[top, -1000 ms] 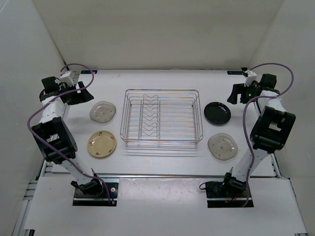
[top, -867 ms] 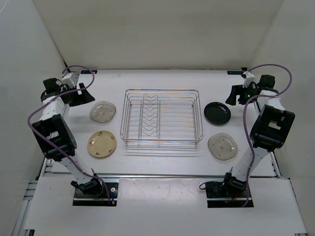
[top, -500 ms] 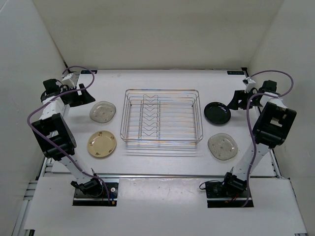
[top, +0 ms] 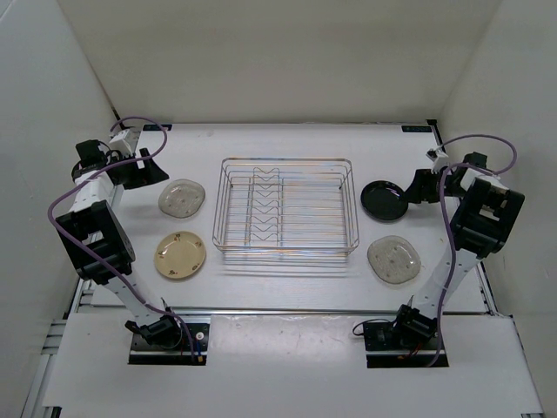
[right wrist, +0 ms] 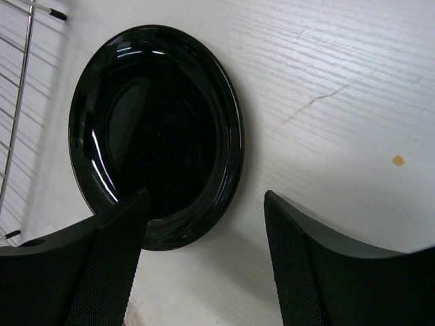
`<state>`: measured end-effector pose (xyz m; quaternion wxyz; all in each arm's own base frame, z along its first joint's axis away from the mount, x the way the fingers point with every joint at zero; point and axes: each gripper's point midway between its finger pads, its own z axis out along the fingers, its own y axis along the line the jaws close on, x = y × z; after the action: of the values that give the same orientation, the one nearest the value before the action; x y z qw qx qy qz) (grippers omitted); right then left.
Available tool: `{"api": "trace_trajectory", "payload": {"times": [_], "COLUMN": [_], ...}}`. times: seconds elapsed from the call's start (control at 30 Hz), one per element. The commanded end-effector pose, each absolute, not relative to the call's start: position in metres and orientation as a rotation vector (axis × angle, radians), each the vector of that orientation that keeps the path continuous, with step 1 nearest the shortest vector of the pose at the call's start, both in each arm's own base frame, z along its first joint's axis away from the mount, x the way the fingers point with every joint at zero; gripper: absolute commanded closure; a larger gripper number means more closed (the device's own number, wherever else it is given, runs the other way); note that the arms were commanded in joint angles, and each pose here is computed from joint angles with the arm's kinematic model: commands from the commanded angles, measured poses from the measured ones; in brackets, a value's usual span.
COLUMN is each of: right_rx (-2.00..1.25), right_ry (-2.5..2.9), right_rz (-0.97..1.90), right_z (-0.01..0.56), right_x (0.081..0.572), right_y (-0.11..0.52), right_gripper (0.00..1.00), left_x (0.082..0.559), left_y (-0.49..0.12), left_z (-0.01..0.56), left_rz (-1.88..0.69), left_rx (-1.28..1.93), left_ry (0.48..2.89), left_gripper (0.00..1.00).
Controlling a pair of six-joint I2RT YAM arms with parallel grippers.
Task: Load the plates into the dish rack
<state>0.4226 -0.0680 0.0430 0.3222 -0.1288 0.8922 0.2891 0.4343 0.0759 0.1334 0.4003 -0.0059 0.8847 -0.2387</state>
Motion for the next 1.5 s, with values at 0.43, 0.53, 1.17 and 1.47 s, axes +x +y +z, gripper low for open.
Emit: {"api": "trace_trajectory", "payload": {"times": [0.43, 0.53, 1.17, 1.47], "right_rx": [-0.345, -0.346, -0.309, -0.293], "right_ry": [2.305, 2.305, 2.321, 2.326], "right_rz": [0.871, 0.891, 0.906, 0.909], "right_z": [0.039, 0.036, 0.033, 0.029], "right_x": [0.420, 0.418, 0.413, 0.412], "right_y": [-0.066, -0.064, -0.069, -0.073], "right_gripper": [0.40, 0.42, 0.59, 0.70], "left_x": [0.434, 0.434, 0.431, 0.429], "left_y": [0.072, 0.072, 0.073, 0.070], "left_z": [0.158, 0.158, 0.156, 0.154], "left_rz": [-0.604, -0.604, -0.624, -0.639], "left_rx": [0.051, 0.051, 0.045, 0.045], "left_ry": [2.173, 2.173, 2.170, 2.173], "left_gripper": [0.07, 0.07, 0.07, 0.07]}}
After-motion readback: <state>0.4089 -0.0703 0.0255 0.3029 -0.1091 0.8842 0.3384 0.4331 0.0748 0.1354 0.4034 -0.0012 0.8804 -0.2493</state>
